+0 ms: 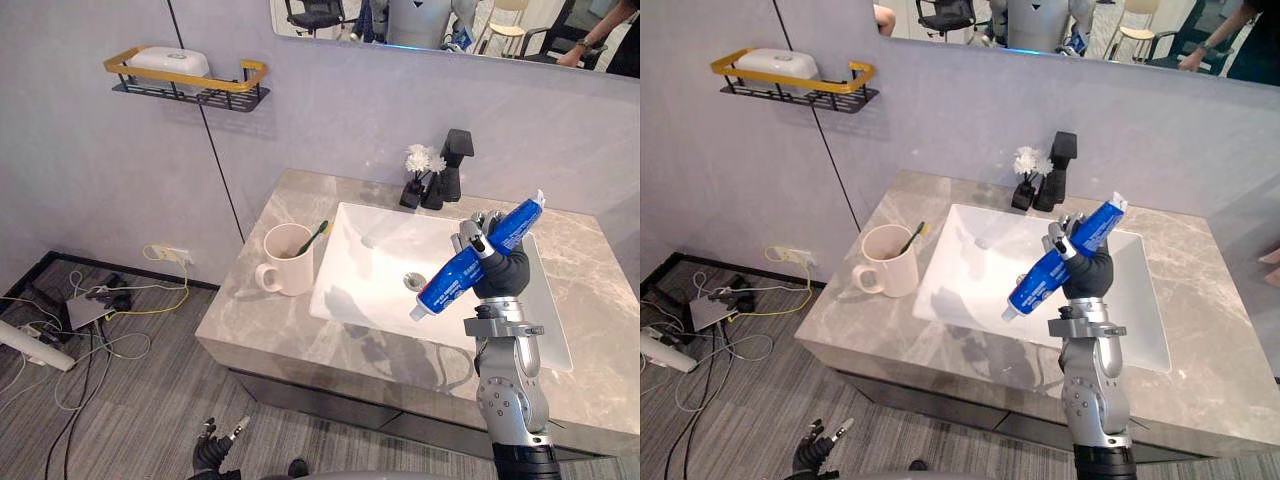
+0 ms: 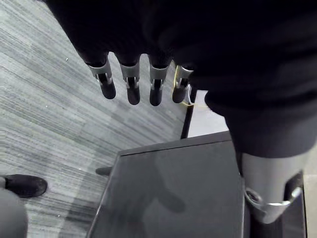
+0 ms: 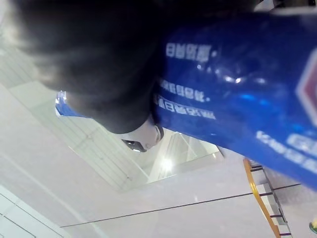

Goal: Organize washtable

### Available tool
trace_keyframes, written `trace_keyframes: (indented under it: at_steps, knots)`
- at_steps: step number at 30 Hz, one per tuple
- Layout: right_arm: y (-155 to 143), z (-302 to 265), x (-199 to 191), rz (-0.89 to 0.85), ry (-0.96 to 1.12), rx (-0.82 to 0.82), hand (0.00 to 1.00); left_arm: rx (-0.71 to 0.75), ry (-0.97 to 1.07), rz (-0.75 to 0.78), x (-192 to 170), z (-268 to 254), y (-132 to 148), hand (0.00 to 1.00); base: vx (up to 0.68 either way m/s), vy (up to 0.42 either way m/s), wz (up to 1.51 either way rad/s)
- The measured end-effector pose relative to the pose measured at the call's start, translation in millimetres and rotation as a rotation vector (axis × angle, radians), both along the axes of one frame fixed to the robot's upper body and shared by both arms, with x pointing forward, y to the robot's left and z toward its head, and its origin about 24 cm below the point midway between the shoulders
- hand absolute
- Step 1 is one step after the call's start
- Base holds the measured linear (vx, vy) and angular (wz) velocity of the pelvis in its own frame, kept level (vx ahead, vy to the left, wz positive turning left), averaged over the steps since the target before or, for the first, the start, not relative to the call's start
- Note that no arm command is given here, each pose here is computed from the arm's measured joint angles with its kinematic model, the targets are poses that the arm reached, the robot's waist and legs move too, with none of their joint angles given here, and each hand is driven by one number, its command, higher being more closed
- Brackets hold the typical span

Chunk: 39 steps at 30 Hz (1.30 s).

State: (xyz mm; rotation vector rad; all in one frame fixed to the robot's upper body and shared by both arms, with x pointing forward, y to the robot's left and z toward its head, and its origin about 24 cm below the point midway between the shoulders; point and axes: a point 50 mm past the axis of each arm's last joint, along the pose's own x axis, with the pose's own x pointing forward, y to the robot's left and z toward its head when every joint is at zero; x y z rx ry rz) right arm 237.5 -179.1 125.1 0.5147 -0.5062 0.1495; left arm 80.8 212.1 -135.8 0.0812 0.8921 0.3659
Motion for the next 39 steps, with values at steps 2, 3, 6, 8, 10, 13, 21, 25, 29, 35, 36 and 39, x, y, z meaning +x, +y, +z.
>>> trace_keyframes:
  at_steps: [2, 3, 6, 8, 10, 13, 21, 25, 29, 35, 36, 39]
  knots:
    - [0.0, -0.2, 0.1, -0.012, 0.006, -0.003, 1.00, -0.002, 0.005, -0.007, 1.9, -1.2, 0.2, 0.00, -0.05, -0.011, 0.07]
    - [0.6, -0.2, 0.1, -0.015, 0.006, -0.006, 1.00, 0.000, 0.006, -0.019, 2.5, -1.1, 0.0, 0.00, -0.03, -0.010, 0.03]
    - [3.6, 3.3, -0.9, -0.029, -0.004, -0.016, 1.00, 0.005, 0.010, -0.048, 4.3, -1.5, 0.1, 0.00, 0.00, 0.000, 0.00]
    - [8.8, 10.5, -2.4, -0.025, -0.040, -0.040, 1.00, 0.004, 0.016, -0.052, 4.5, -2.4, -0.1, 0.00, 0.00, 0.000, 0.00]
    - [12.7, 18.9, -4.3, -0.030, -0.084, -0.055, 1.00, 0.001, 0.017, -0.057, 6.4, -3.0, -0.9, 0.00, 0.00, 0.000, 0.00]
    - [19.5, 36.5, -2.5, -0.033, -0.167, -0.072, 1.00, 0.005, 0.012, -0.086, 10.2, -2.4, -2.6, 0.00, 0.01, -0.005, 0.01]
    - [50.6, 85.6, 0.9, -0.016, -0.398, -0.080, 1.00, -0.012, 0.000, -0.126, 17.6, -3.5, -14.4, 0.00, -0.02, -0.012, 0.05]
    - [64.2, 102.6, 0.7, -0.019, -0.474, -0.091, 1.00, -0.006, -0.009, -0.146, 21.0, -3.3, -18.9, 0.00, -0.03, -0.008, 0.09]
    - [84.5, 117.9, 0.7, -0.003, -0.540, -0.132, 1.00, -0.004, -0.015, -0.157, 23.4, -3.1, -20.7, 0.00, -0.01, 0.001, 0.04]
    - [100.0, 122.1, 13.7, -0.131, -0.557, -0.296, 1.00, 0.030, -0.038, -0.244, 31.4, 0.0, -22.2, 0.00, -0.01, -0.012, 0.14]
    - [105.4, 119.8, 16.8, -0.152, -0.550, -0.339, 1.00, 0.037, -0.040, -0.241, 32.1, 0.4, -21.8, 0.00, -0.01, -0.025, 0.10]
    - [118.9, 116.5, 22.0, -0.192, -0.557, -0.443, 1.00, 0.058, -0.043, -0.273, 35.4, 1.4, -22.1, 0.00, -0.01, -0.031, 0.02]
